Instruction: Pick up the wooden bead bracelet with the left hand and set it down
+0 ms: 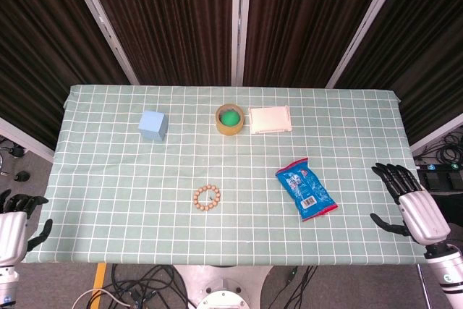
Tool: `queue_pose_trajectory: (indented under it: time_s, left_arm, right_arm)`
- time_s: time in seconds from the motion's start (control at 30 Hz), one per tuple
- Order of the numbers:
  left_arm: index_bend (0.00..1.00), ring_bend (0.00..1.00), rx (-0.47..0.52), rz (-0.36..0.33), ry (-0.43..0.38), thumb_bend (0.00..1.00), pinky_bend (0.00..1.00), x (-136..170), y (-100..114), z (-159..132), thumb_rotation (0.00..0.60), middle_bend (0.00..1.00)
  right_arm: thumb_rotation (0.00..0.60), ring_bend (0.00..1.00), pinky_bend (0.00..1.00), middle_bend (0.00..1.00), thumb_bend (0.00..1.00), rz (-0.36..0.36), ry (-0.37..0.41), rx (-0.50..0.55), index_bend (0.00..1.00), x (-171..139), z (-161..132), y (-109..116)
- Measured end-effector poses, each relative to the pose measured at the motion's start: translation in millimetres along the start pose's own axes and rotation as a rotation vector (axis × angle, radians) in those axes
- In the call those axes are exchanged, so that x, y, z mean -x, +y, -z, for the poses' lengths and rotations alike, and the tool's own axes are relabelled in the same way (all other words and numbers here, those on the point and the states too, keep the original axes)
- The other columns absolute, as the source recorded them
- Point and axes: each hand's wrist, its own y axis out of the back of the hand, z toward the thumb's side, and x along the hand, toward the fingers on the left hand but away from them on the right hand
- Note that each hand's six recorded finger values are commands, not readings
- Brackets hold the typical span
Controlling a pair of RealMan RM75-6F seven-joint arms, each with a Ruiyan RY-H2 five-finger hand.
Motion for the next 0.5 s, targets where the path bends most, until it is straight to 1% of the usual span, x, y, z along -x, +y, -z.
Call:
queue_pose_trajectory:
  time_s: [0.23,0.33,0.43,0.47,0.5]
  left_arm:
    - [0.36,0.23,0.001,-0.008,-0.020,0.32,0.12,-1,0,-4,0.600,0.36]
    - [0.36,0.23,-0.001,-0.018,-0.056,0.32,0.12,-4,1,-10,0.600,0.36]
    - [0.36,0.23,-0.004,-0.026,-0.136,0.32,0.12,-12,3,-24,0.600,0.37]
    - [0.36,0.23,-0.008,-0.028,-0.170,0.32,0.12,-16,4,-29,0.600,0.37]
    - [0.36,0.23,-0.015,-0.027,-0.223,0.32,0.12,-20,4,-38,0.600,0.37]
  right_arm:
    - [0.600,0.00,0.00,0.06,0.15,0.015,-0.015,0.003,0.00,-4,1,3]
    - [0.600,0.00,0.00,0.06,0.15,0.031,-0.014,0.000,0.00,-6,1,6]
    - [0.600,0.00,0.00,0.06,0.15,0.050,-0.009,-0.009,0.00,-6,1,11]
    - [0.600,0.00,0.00,0.06,0.15,0.053,-0.005,-0.015,0.00,-6,0,13]
    - [0.600,0.00,0.00,0.06,0.15,0.055,-0.002,-0.018,0.00,-6,-1,14]
